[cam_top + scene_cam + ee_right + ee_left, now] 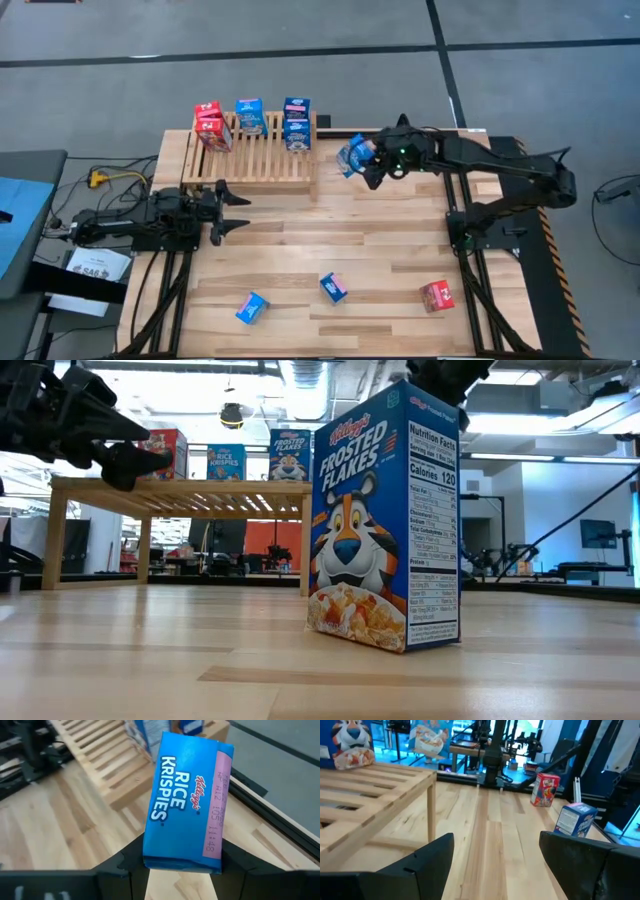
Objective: Stack cereal on shelf
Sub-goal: Put the top light blue cereal box the aligned with the other light blue cereal box on the shelf
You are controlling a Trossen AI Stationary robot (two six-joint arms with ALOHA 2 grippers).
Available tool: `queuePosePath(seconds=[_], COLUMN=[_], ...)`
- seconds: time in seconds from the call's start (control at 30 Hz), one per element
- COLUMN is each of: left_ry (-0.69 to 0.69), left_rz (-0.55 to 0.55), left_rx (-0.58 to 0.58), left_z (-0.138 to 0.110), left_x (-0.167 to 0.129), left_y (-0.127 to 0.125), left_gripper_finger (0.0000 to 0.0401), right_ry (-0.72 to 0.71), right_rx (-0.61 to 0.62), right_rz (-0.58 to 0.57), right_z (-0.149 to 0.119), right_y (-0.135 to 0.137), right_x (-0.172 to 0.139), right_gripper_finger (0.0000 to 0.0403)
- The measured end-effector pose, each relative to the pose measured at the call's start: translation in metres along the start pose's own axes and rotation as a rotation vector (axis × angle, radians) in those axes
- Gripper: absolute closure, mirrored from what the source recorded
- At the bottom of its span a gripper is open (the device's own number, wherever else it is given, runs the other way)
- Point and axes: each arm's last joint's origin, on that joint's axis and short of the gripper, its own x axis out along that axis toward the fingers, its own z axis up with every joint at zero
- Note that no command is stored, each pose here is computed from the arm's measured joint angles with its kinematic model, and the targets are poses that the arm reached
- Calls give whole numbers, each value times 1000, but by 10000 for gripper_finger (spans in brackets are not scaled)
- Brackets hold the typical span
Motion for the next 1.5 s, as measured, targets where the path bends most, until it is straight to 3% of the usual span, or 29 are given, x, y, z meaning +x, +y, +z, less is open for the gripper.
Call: queuePosePath(seconds=[0.37, 0.77, 1.23, 1.5], left_ry=[61, 63, 64, 64], left_rz=[44, 48, 49, 50], left_rx=[-13, -93, -92, -92], left_z=[-6, -6, -7, -7], left_x=[0, 0, 0, 0], left_y=[2, 2, 2, 2], left_gripper_finger=[118, 118, 118, 118], right_ry=[-95, -266, -501, -650], right_rx=[-32, -173, -254, -296], right_rz=[129, 280, 333, 333], right_z=[3, 24, 42, 68], right_y=[25, 59, 68, 77], right_x=[-21, -46, -56, -63], right_gripper_finger=[211, 211, 211, 211])
